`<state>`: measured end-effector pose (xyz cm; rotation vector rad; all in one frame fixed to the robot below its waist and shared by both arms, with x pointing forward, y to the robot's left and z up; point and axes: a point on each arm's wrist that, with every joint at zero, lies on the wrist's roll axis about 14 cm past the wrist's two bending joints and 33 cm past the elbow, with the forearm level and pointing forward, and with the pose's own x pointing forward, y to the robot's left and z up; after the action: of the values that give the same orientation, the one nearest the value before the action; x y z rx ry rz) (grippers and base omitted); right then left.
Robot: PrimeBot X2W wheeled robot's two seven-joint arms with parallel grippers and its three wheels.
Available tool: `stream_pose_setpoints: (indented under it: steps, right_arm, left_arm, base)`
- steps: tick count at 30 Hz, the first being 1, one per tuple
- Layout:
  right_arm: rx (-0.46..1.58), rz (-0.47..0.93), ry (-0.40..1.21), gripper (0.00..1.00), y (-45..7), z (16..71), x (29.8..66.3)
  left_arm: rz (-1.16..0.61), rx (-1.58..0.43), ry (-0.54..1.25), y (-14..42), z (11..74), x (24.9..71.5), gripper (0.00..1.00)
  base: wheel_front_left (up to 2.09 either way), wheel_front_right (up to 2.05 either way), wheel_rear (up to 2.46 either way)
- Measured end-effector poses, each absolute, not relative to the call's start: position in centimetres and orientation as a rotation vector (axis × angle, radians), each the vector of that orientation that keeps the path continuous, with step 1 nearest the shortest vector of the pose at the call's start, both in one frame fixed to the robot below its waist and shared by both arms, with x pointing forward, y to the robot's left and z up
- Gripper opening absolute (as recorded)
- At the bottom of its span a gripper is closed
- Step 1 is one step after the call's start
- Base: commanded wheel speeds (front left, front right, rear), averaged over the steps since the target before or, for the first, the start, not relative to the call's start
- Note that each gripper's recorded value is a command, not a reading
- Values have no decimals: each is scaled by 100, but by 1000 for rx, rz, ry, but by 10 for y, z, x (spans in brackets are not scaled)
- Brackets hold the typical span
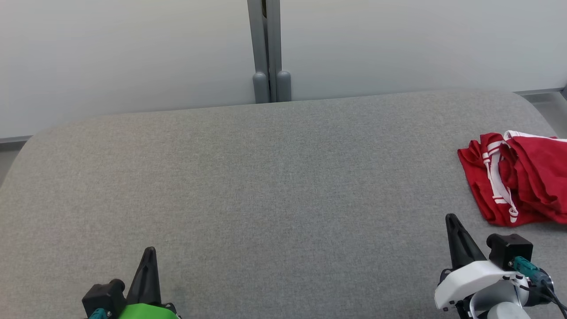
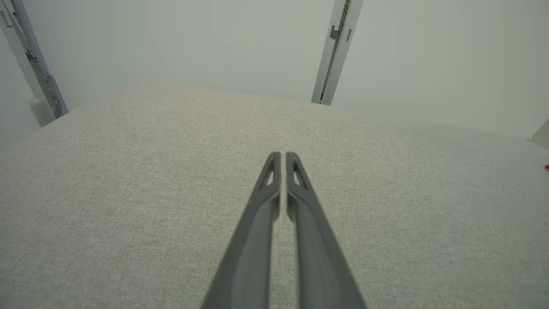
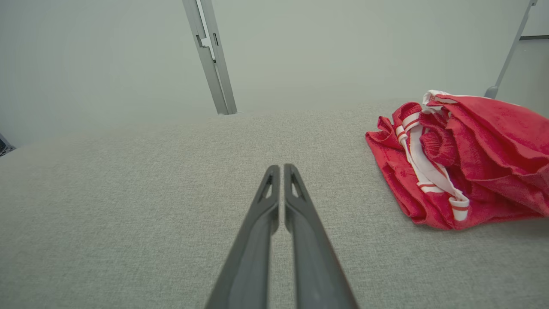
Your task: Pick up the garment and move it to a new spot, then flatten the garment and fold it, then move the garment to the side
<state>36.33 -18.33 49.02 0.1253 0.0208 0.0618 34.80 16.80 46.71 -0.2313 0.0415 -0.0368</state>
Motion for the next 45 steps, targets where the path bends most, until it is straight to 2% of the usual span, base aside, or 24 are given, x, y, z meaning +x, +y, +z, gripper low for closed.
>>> stream_pose_setpoints:
  steps: [45]
  right_arm:
    - [840, -43, 54, 0, -198, 488, 371]
  left_arm:
    - [87, -899, 86, 191, 470, 363, 0]
  base:
    - [0, 0, 0]
